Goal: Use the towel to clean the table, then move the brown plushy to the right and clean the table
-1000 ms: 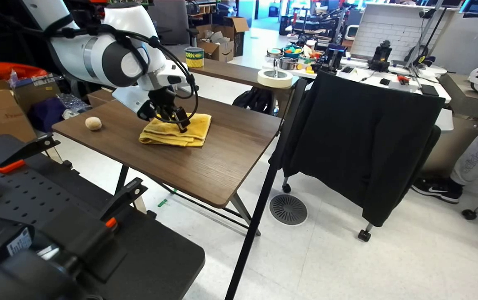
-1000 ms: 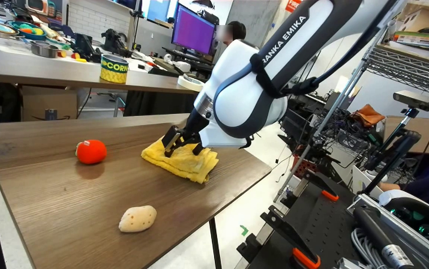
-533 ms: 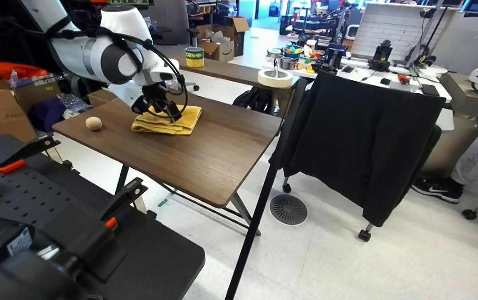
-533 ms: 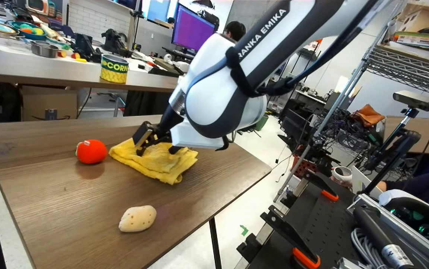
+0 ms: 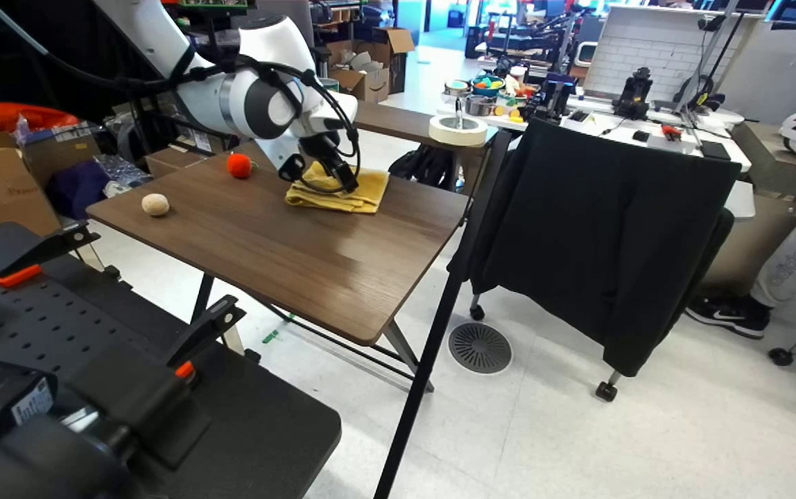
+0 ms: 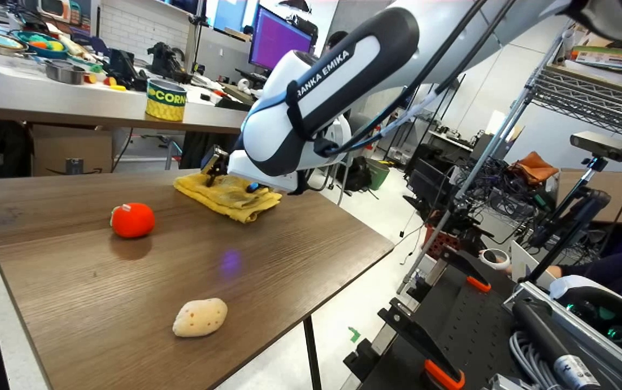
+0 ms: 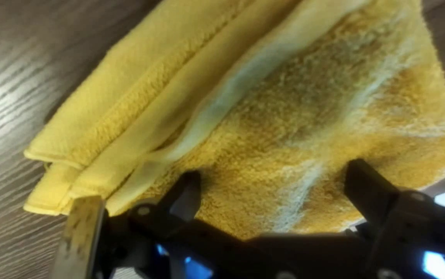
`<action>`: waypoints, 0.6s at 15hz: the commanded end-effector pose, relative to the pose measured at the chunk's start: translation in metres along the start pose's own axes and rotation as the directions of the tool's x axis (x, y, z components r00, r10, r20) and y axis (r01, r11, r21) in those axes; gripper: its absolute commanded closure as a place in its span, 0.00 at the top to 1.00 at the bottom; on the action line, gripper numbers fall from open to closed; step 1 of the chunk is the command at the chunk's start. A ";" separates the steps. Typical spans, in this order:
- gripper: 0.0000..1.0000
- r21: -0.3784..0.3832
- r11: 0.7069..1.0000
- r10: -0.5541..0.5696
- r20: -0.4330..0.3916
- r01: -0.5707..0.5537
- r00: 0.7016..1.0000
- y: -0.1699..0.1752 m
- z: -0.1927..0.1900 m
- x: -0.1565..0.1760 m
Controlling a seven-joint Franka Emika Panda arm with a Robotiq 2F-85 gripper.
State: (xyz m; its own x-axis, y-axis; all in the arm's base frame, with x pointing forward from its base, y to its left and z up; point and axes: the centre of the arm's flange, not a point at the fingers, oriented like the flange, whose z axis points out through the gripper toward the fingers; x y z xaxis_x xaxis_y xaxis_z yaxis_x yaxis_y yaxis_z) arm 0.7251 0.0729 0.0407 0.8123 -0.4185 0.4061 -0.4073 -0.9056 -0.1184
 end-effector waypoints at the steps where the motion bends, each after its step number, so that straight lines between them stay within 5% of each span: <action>1: 1.00 -0.028 0.999 0.017 -0.018 -0.018 1.000 -0.012 0.040 0.010; 7: 1.00 0.050 0.965 -0.261 0.048 0.259 0.964 -0.003 0.007 -0.042; 8: 1.00 0.068 0.953 -0.300 0.042 0.297 0.953 -0.033 -0.012 -0.087; 9: 1.00 0.092 0.939 -0.336 0.046 0.331 0.941 -0.034 -0.024 -0.092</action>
State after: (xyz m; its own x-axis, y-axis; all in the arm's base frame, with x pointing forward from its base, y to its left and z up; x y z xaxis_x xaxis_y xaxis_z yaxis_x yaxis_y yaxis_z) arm 0.7173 0.1062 0.0207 0.8851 -0.2020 0.4192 -0.1935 -0.9791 -0.0633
